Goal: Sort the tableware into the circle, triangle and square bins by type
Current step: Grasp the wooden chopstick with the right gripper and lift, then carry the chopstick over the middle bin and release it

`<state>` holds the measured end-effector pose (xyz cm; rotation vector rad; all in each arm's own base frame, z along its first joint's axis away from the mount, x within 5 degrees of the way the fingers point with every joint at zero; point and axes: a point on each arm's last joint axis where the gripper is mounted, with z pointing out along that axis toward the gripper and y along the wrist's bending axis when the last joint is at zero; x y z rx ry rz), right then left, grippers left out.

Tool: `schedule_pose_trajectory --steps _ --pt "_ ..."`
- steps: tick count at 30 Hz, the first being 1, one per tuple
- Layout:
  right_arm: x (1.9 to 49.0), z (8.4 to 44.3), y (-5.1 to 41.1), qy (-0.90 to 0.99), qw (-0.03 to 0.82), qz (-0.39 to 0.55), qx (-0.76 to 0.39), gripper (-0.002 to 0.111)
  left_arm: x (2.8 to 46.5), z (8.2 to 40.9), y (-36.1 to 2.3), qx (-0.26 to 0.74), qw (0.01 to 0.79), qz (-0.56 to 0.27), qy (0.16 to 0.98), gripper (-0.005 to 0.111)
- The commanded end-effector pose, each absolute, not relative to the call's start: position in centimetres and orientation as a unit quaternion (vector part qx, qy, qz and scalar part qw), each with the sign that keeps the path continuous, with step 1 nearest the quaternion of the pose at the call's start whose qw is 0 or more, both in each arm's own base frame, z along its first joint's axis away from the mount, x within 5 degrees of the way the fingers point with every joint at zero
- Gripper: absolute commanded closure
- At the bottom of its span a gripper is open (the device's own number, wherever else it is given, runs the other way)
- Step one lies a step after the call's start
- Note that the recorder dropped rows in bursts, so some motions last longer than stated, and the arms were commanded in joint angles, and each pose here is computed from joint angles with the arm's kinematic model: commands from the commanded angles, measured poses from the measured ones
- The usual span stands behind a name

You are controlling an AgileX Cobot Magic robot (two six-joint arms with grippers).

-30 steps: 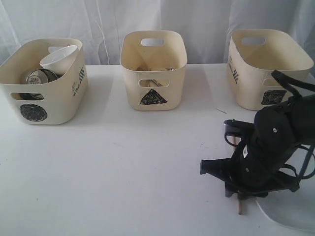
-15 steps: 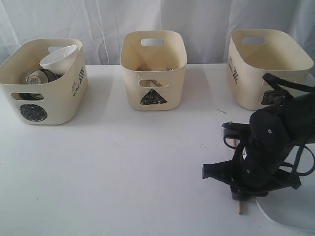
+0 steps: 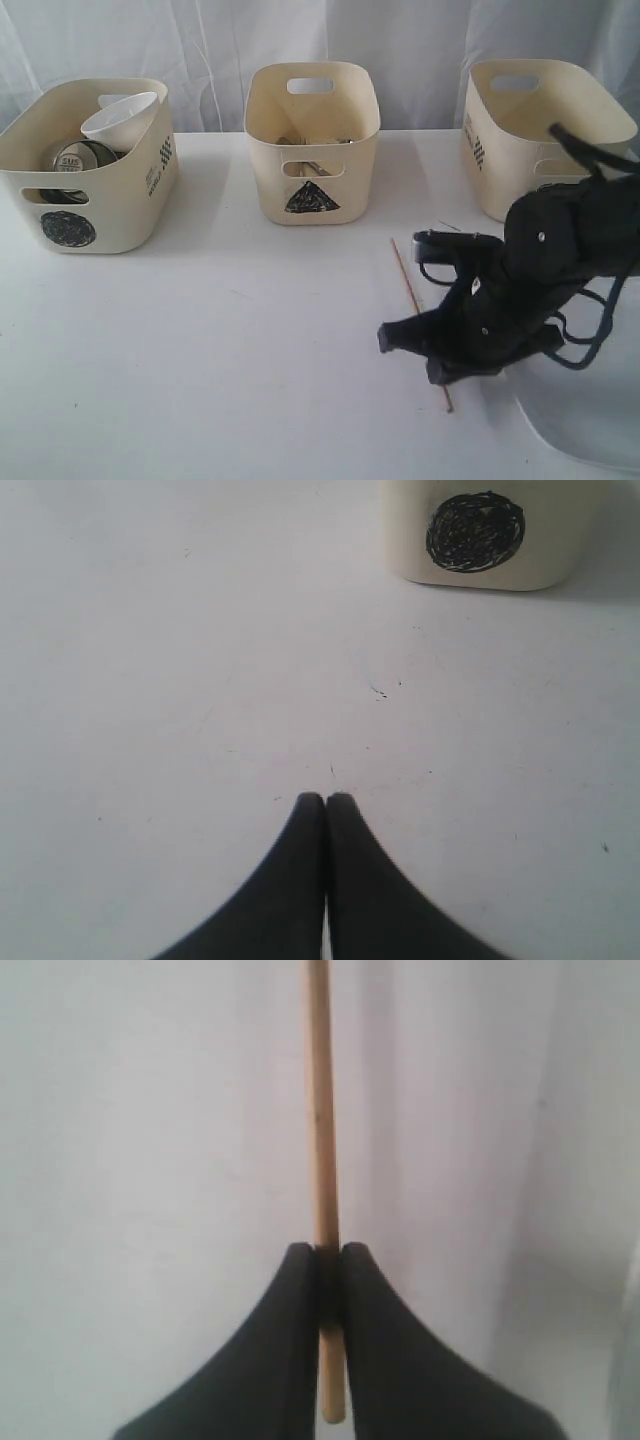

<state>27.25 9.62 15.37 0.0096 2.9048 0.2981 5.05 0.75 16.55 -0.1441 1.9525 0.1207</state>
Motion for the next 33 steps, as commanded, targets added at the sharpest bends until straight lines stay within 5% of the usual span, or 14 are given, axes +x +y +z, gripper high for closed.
schedule_pose_trajectory --steps 1,8,12,19,33 --pt "28.1 21.1 10.6 0.966 0.198 0.162 -0.025 0.108 5.0 16.5 0.7 -0.060 0.558 0.048 0.827 0.107" --pt "30.2 30.0 10.9 0.899 0.392 0.192 -0.047 0.108 5.0 16.5 0.7 -0.060 0.558 0.048 0.827 0.107" --pt "33.1 32.1 10.7 0.833 0.522 0.182 -0.012 0.108 5.0 16.5 0.7 -0.060 0.558 0.048 0.827 0.107" --pt "38.9 29.9 11.1 0.770 0.616 0.160 0.042 0.108 5.0 16.5 0.7 -0.060 0.558 0.048 0.827 0.107" --pt "48.6 25.7 15.1 0.780 0.601 0.172 0.002 0.108 5.0 16.5 0.7 -0.060 0.558 0.048 0.827 0.107"
